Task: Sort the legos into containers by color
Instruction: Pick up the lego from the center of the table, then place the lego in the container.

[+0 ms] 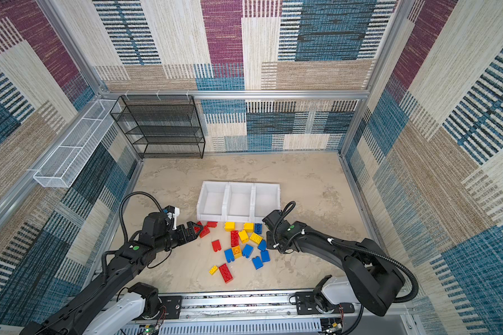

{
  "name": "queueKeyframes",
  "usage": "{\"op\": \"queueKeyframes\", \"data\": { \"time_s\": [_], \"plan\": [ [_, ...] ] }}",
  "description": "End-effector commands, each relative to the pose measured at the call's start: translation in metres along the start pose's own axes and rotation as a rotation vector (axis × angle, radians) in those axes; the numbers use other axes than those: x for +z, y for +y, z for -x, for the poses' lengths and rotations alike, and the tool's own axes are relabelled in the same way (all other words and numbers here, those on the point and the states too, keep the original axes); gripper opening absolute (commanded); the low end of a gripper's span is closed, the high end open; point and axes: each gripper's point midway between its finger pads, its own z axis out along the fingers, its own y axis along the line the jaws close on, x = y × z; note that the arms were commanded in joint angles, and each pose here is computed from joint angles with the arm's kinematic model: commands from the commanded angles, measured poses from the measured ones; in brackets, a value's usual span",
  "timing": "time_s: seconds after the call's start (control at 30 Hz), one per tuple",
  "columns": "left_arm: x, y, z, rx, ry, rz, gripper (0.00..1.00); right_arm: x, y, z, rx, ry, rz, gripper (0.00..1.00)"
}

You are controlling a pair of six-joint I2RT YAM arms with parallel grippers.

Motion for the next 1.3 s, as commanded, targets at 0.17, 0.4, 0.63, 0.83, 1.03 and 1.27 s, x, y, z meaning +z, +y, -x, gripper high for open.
{"op": "queueKeyframes", "data": {
  "time_s": [0.17, 0.4, 0.63, 0.83, 1.03, 1.27],
  "plan": [
    [-0.002, -0.003, 0.004, -0.016, -0.036, -0.027, 0.96, -0.016, 0.0, 0.012, 0.017, -0.053, -0.006, 0.32],
    [0.0, -0.002, 0.005, -0.02, -0.033, -0.016, 0.96, -0.044, 0.022, 0.058, -0.045, -0.157, 0.012, 0.32],
    [-0.004, -0.006, 0.003, -0.026, -0.039, -0.043, 0.96, -0.051, 0.054, 0.108, -0.108, -0.245, 0.041, 0.32],
    [-0.006, -0.003, 0.001, -0.036, -0.038, -0.037, 0.96, -0.033, 0.058, 0.142, -0.109, -0.252, 0.073, 0.32],
    [-0.004, -0.003, -0.002, -0.037, -0.026, -0.04, 0.96, -0.007, 0.049, 0.156, -0.098, -0.216, 0.07, 0.33],
    [-0.005, -0.002, -0.005, -0.048, -0.025, -0.042, 0.96, 0.006, 0.047, 0.166, -0.098, -0.203, 0.066, 0.41]
  ]
}}
